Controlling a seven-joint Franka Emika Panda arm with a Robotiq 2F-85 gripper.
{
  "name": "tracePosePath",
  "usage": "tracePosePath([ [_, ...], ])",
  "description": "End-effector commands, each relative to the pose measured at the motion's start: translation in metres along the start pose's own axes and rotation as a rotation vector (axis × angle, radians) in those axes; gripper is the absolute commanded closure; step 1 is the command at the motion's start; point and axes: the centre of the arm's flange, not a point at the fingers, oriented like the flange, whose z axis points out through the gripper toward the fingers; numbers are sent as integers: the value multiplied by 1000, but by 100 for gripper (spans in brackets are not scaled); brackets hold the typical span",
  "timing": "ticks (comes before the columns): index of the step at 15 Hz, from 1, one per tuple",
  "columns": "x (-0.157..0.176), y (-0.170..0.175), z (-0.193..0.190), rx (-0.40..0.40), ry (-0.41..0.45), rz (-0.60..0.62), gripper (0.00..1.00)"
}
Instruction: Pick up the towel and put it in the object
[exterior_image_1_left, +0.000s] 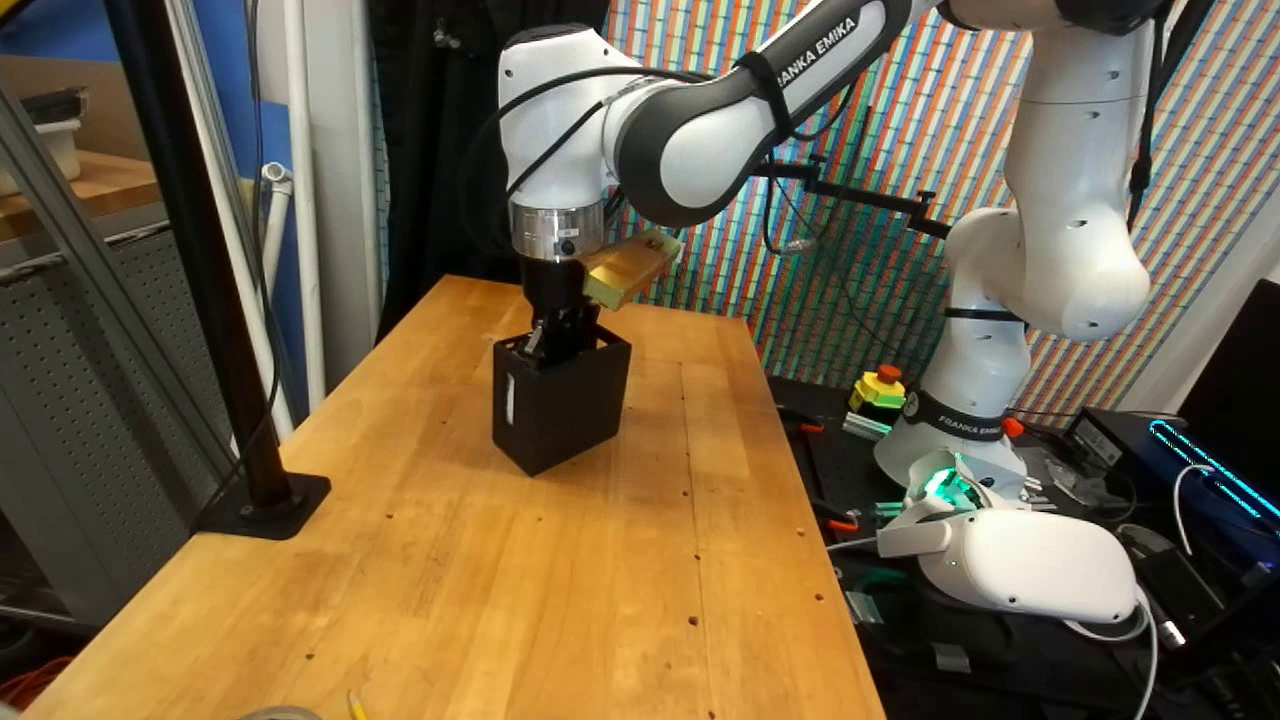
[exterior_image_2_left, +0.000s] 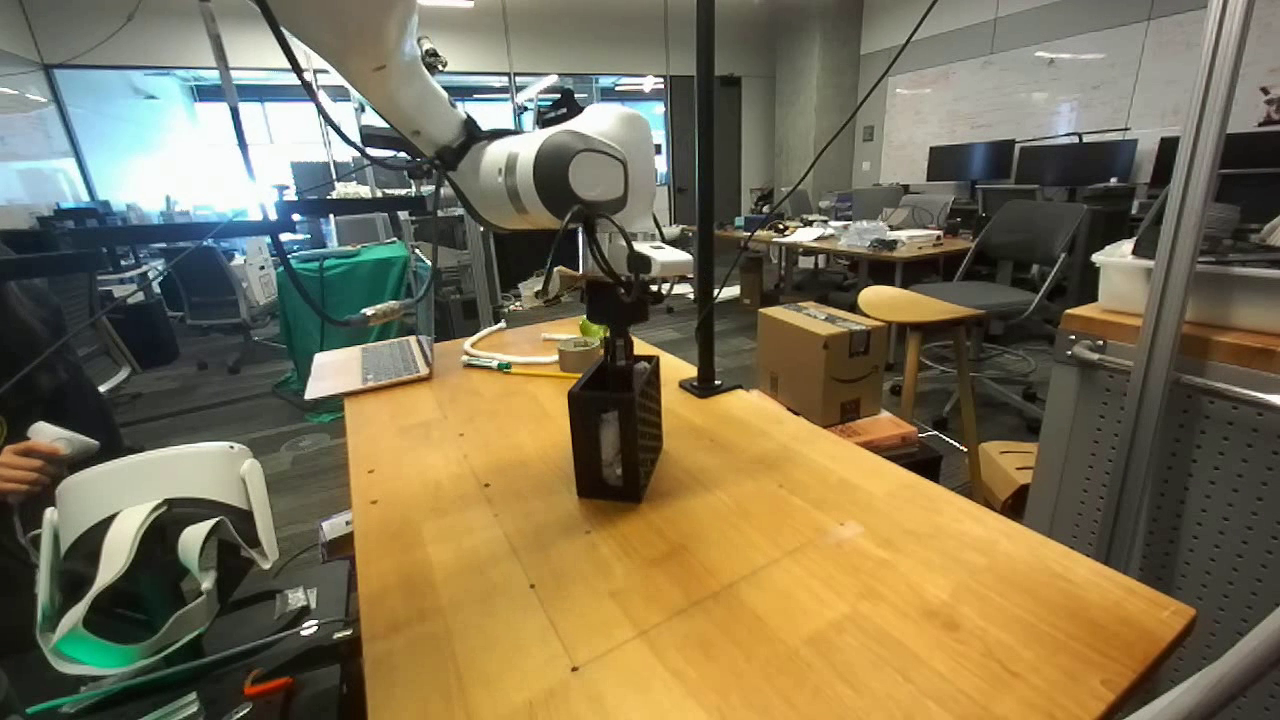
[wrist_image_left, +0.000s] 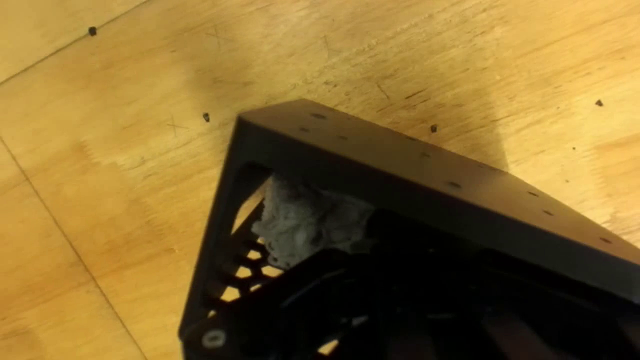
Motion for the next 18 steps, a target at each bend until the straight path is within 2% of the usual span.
tracePosePath([
  [1,-19,-6,-22,-48,74,14,97],
  [7,-29,-5,-59,-92,173,38,96],
  [12,-22,3,-94,-104,254,36,97],
  [18,-11,-7,-105,-78,275,14,97],
])
